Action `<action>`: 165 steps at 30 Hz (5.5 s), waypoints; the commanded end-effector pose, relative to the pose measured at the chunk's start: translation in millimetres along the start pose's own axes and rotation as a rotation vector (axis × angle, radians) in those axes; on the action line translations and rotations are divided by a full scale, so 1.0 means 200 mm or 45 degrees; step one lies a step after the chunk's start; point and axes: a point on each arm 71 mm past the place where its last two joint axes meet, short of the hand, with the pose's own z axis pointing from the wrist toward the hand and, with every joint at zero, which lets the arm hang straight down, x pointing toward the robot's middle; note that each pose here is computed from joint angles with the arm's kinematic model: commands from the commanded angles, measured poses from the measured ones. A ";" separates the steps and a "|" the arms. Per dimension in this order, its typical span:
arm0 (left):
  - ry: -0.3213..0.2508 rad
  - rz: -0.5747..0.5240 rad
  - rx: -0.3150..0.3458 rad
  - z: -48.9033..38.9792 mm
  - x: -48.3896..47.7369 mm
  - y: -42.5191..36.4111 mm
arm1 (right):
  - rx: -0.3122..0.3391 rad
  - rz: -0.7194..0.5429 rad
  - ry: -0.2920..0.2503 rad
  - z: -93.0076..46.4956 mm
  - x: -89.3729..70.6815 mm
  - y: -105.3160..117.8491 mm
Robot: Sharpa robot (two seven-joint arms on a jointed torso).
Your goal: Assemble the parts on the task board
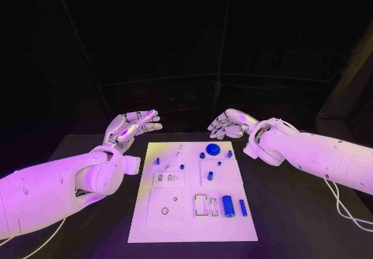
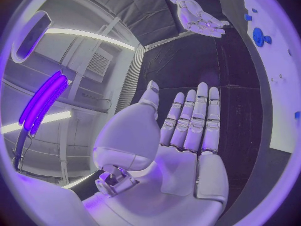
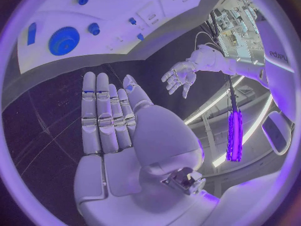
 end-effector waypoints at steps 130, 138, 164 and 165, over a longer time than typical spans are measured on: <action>0.152 -0.059 0.087 -0.003 0.134 -0.094 | -0.049 -0.600 0.115 0.39 0.18 0.33; 0.148 -0.055 0.088 0.000 0.127 -0.095 | -0.050 -0.600 0.115 0.39 0.18 0.34; 0.149 -0.053 0.086 0.008 0.120 -0.102 | -0.054 -0.603 0.070 0.40 0.16 0.34; 0.147 -0.052 0.086 0.007 0.115 -0.103 | -0.057 -0.603 0.058 0.39 0.15 0.34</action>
